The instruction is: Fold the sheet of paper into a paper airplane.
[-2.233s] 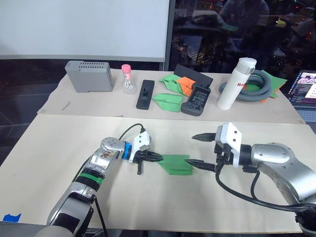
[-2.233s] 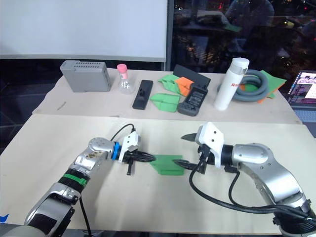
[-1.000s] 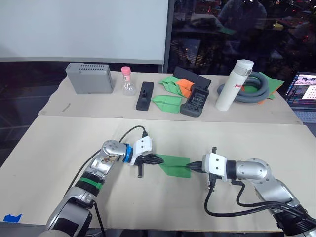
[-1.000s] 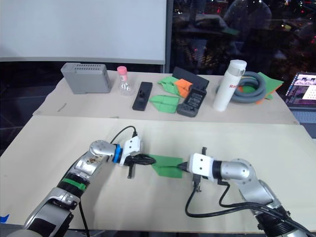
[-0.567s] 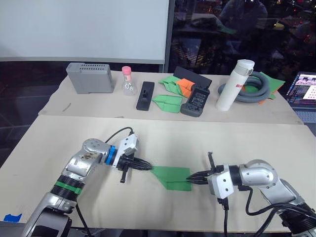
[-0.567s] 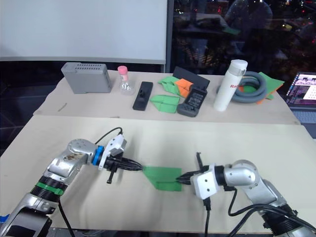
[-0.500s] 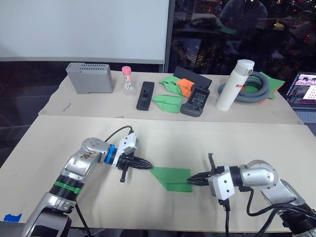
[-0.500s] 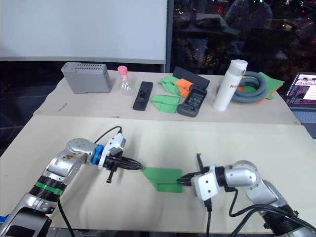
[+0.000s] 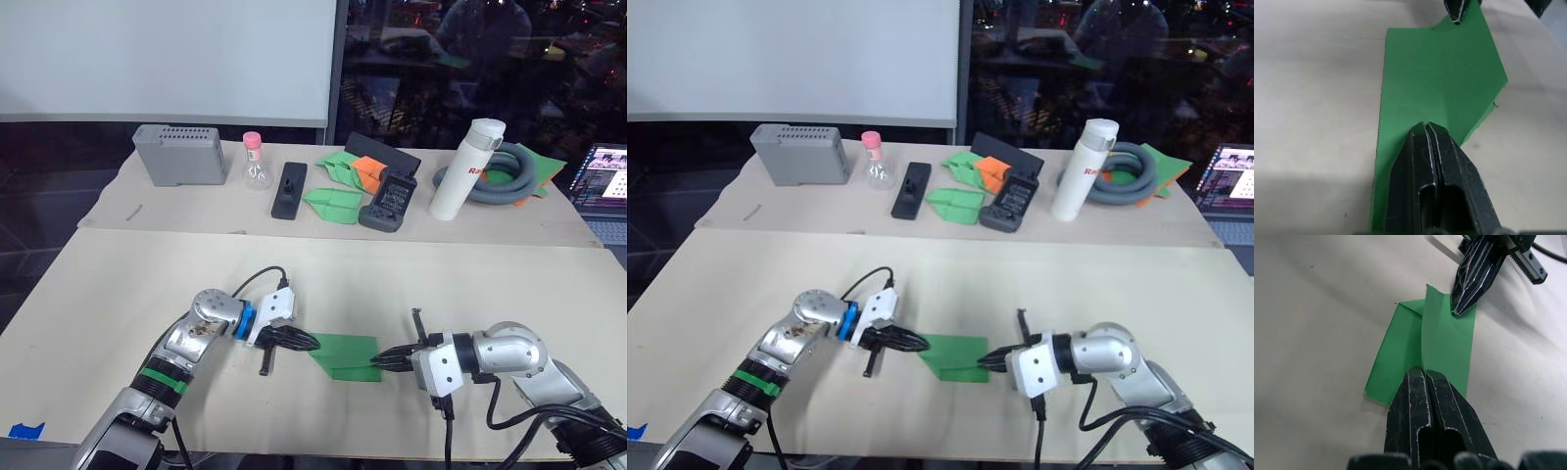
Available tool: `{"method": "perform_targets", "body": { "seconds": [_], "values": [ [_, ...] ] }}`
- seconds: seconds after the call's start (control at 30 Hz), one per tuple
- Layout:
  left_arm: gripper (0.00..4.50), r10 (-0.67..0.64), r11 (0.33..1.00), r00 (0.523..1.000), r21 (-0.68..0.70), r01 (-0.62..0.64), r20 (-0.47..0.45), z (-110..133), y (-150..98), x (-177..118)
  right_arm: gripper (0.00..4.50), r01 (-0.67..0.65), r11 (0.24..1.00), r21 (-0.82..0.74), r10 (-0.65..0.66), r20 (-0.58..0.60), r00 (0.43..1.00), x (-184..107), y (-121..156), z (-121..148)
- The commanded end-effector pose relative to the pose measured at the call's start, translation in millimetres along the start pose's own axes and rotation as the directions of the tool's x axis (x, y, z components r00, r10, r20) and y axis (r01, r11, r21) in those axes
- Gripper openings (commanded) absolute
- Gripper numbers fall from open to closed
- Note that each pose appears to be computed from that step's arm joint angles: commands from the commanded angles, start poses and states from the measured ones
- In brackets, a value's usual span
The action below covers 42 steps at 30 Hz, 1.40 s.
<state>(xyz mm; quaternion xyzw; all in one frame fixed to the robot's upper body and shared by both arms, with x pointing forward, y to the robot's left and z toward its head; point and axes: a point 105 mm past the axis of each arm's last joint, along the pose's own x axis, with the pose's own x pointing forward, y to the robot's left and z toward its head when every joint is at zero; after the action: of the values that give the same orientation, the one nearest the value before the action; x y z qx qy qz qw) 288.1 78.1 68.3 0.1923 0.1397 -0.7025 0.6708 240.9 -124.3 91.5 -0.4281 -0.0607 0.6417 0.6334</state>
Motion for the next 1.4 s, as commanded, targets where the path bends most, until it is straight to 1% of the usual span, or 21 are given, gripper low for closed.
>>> {"method": "perform_targets", "body": {
  "seconds": [0.03, 0.07, 0.13, 0.27, 0.33, 0.4, 0.47, 0.5, 0.57, 0.6, 0.67, 0.73, 0.87, 0.97, 1.13, 1.4],
  "values": [
    [0.0, 0.001, 1.0, 0.998, -0.016, -0.002, -0.058, -13.4, -0.8, 2.4, 0.04, 0.02, 0.992, 0.124, -0.027, 0.054, 0.998, -2.8, -7.3, 8.9],
    [0.0, 0.001, 1.0, 0.998, -0.016, -0.002, -0.059, -13.6, -0.7, 2.4, 0.04, 0.027, 0.979, 0.202, -0.044, 0.079, 0.996, -3.1, -11.7, 11.3],
    [0.0, 0.001, 1.0, 0.998, -0.017, -0.002, -0.059, -13.9, -0.8, 2.6, 0.04, 0.014, 0.953, 0.302, -0.047, 0.101, 0.994, -5.1, -17.4, 13.1],
    [0.0, 0.002, 1.0, 0.998, -0.022, -0.003, -0.06, -15.0, -1.5, 2.7, 0.04, -0.022, 0.912, 0.411, -0.014, 0.085, 0.996, -10.1, -22.8, 7.6],
    [0.0, 0.011, 1.0, 0.998, -0.027, -0.013, -0.06, -16.0, -0.9, 1.8, 0.04, -0.029, 0.87, 0.493, -0.001, 0.06, 0.998, -10.7, -25.1, 0.6],
    [0.0, 0.021, 0.999, 0.998, -0.033, -0.023, -0.062, -17.0, -0.7, 0.6, 0.04, -0.047, 0.768, 0.639, 0.001, 0.072, 0.997, -9.6, -26.8, -4.5],
    [0.0, 0.025, 0.999, 0.998, -0.035, -0.027, -0.061, -17.9, -1.8, 0.1, 0.04, -0.056, 0.701, 0.711, 0.018, 0.06, 0.998, -8.4, -26.7, -10.5],
    [0.0, 0.028, 0.999, 0.998, -0.036, -0.03, -0.063, -18.8, -2.5, -0.4, 0.04, -0.044, 0.67, 0.741, 0.014, 0.047, 0.999, -8.1, -28.3, -14.1],
    [0.0, 0.03, 0.999, 0.997, -0.035, -0.032, -0.071, -20.5, -3.8, -1.1, 0.04, -0.026, 0.634, 0.773, 0.005, 0.03, 1.0, -8.0, -31.2, -17.7],
    [0.0, 0.034, 0.999, 0.996, -0.033, -0.037, -0.085, -23.4, -4.3, -4.4, 0.04, -0.024, 0.58, 0.814, 0.003, 0.028, 1.0, -8.5, -32.8, -20.1],
    [0.0, 0.044, 0.998, 0.994, -0.03, -0.047, -0.103, -27.1, -4.4, -9.8, 0.04, -0.031, 0.497, 0.867, -0.001, 0.036, 0.999, -8.7, -35.4, -22.0],
    [0.0, 0.052, 0.998, 0.993, -0.026, -0.056, -0.108, -28.0, -3.6, -11.8, 0.04, -0.039, 0.446, 0.894, -0.001, 0.044, 0.999, -8.6, -36.3, -22.4],
    [0.0, 0.051, 0.999, 0.992, -0.012, -0.052, -0.119, -26.9, -3.7, -12.2, 0.04, -0.024, 0.458, 0.889, 0.031, 0.011, 0.999, -3.7, -31.3, -31.8],
    [0.0, 0.051, 0.999, 0.992, -0.01, -0.052, -0.115, -25.6, -3.7, -12.6, 0.04, -0.013, 0.445, 0.896, 0.01, 0.009, 1.0, -0.8, -36.2, -35.6],
    [0.0, 0.06, 0.998, 0.991, -0.001, -0.061, -0.117, -26.2, -2.6, -12.7, 0.04, -0.022, 0.469, 0.883, 0.021, 0.014, 1.0, 6.5, -44.1, -39.7],
    [0.0, 0.081, 0.997, 0.99, 0.007, -0.081, -0.113, -27.2, -1.9, -11.6, 0.04, -0.082, 0.505, 0.859, 0.11, 0.03, 0.994, 17.4, -45.1, -45.1]
  ]
}}
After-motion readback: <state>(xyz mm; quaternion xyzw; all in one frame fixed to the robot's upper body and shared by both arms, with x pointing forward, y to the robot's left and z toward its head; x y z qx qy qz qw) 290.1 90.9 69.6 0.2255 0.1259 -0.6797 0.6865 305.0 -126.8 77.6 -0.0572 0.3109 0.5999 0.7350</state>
